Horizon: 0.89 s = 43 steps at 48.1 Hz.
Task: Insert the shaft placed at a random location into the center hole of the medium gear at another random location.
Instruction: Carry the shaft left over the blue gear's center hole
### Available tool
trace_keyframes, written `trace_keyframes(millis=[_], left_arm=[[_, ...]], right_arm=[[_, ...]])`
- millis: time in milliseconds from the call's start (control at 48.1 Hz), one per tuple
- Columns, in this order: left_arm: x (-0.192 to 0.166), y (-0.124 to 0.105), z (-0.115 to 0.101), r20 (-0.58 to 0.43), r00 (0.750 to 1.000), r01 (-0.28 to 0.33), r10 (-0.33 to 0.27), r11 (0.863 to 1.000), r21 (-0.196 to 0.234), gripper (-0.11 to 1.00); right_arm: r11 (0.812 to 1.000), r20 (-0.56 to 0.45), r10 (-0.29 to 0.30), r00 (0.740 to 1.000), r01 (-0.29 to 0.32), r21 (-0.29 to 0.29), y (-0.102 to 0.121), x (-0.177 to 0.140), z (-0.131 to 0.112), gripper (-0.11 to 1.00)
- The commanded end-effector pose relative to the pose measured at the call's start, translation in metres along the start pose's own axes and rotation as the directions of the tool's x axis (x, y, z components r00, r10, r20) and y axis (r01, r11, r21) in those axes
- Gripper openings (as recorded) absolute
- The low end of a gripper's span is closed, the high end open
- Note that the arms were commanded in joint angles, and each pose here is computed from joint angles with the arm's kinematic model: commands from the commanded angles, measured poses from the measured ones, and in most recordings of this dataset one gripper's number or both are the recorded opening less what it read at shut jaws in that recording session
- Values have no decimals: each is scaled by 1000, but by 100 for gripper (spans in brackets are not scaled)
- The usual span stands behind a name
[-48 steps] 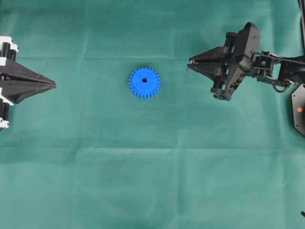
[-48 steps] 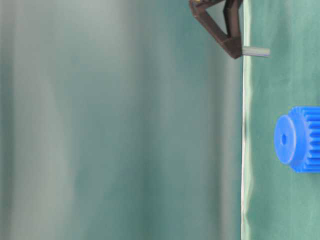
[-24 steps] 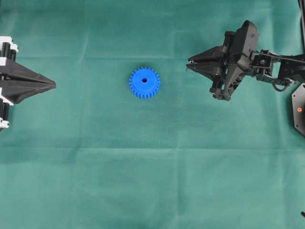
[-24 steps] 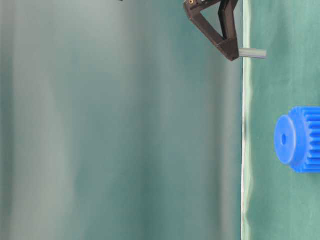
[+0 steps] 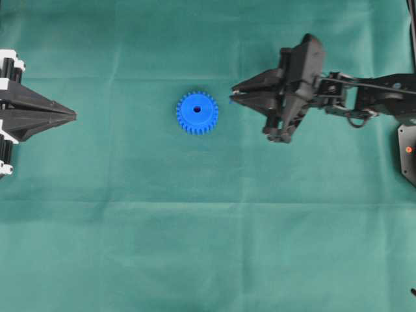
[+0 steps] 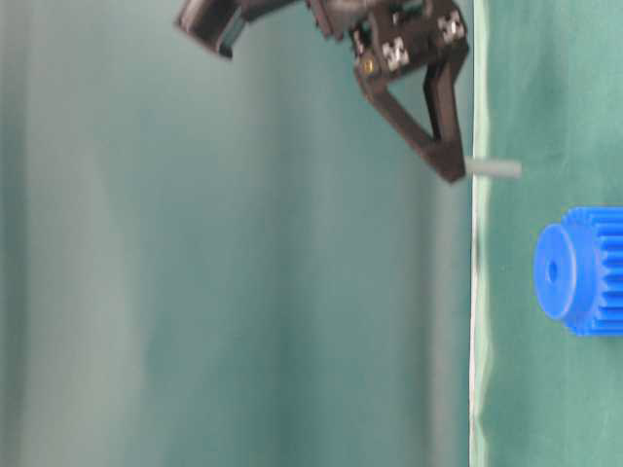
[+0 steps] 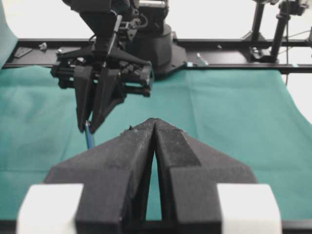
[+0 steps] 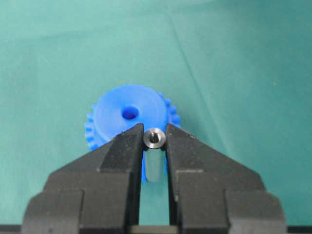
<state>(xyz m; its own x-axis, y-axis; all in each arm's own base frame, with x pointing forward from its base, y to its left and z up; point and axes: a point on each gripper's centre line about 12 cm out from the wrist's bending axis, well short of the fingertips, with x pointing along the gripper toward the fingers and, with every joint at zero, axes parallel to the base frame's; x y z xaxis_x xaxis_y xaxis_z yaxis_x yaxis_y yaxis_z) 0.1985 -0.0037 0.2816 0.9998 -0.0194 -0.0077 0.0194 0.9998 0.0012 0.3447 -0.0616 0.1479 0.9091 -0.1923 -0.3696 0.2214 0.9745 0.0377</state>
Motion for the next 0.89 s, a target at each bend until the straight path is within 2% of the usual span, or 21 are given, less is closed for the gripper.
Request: trace_keyframes(millis=[0, 416, 873], left_arm=[[2, -1, 10, 26, 1000, 3, -3, 1000, 2, 0], [2, -1, 10, 25, 1000, 3, -3, 1000, 0, 0], [2, 0, 10, 25, 1000, 2, -2, 1000, 0, 0]], right_arm=[[1000, 36, 12, 999, -11, -5, 5, 13, 20, 13], [999, 41, 34, 999, -33, -15, 16, 48, 38, 13], [999, 26, 34, 999, -34, -15, 16, 52, 36, 13]])
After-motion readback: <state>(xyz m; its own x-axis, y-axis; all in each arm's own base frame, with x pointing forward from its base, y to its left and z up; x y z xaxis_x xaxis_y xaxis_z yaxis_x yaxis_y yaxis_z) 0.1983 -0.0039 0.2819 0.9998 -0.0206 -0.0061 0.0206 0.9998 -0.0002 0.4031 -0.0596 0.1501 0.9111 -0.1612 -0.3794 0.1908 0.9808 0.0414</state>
